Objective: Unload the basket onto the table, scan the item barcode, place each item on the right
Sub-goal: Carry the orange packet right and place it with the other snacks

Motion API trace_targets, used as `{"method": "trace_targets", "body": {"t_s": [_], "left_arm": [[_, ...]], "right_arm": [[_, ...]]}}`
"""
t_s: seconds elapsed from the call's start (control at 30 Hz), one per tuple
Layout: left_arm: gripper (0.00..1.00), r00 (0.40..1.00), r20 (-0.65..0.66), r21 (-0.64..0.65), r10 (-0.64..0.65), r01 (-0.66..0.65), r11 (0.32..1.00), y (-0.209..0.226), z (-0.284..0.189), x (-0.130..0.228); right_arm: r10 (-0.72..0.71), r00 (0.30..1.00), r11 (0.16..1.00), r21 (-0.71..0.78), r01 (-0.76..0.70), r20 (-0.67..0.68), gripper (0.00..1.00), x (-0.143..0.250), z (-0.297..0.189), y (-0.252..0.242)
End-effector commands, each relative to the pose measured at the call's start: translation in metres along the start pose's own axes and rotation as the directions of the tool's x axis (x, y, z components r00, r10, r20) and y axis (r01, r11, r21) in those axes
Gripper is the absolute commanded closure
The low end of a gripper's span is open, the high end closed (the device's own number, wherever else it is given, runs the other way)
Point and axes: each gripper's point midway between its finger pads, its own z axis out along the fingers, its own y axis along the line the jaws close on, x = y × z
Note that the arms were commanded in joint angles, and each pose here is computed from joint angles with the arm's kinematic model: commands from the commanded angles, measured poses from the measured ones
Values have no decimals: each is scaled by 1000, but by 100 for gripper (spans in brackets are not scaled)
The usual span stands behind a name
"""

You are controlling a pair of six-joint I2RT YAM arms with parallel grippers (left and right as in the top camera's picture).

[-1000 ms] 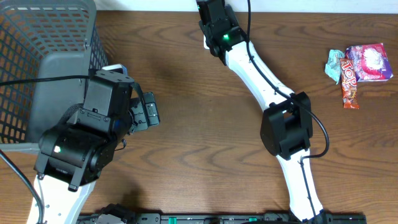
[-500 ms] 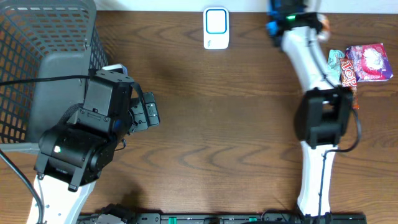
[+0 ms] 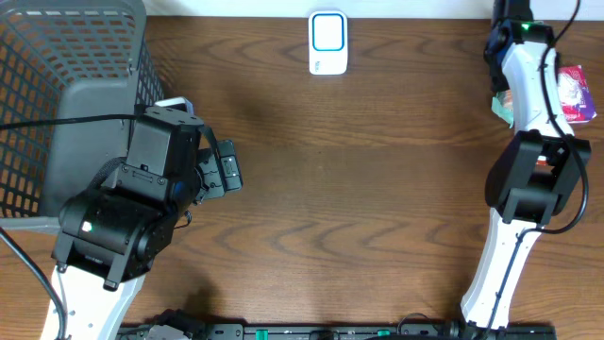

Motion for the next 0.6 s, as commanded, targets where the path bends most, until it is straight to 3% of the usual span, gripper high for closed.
{"method": "trace_targets", "body": {"t_s": [0.0, 0.2, 0.3, 0.43, 0.57], "left_arm": [[2, 1000, 5, -5, -4, 4, 1000, 1, -1, -1], [2, 1000, 5, -5, -4, 4, 1000, 1, -1, -1], [2, 1000, 5, -5, -4, 4, 1000, 1, -1, -1], [2, 1000, 5, -4, -4, 4, 1000, 1, -1, -1], [2, 1000, 5, -5, -4, 4, 1000, 1, -1, -1]], "right_arm": [[162, 986, 987, -17, -161, 41, 1, -9, -24, -30], [299, 949, 945, -173, -279, 104, 1, -20, -78, -58], [383, 910, 901, -279, -331, 157, 1, -23, -128, -84], [476, 867, 830, -401, -388, 147, 1, -4, -185, -108], [465, 874, 791, -511, -337, 143, 1, 20, -234, -113]]}}
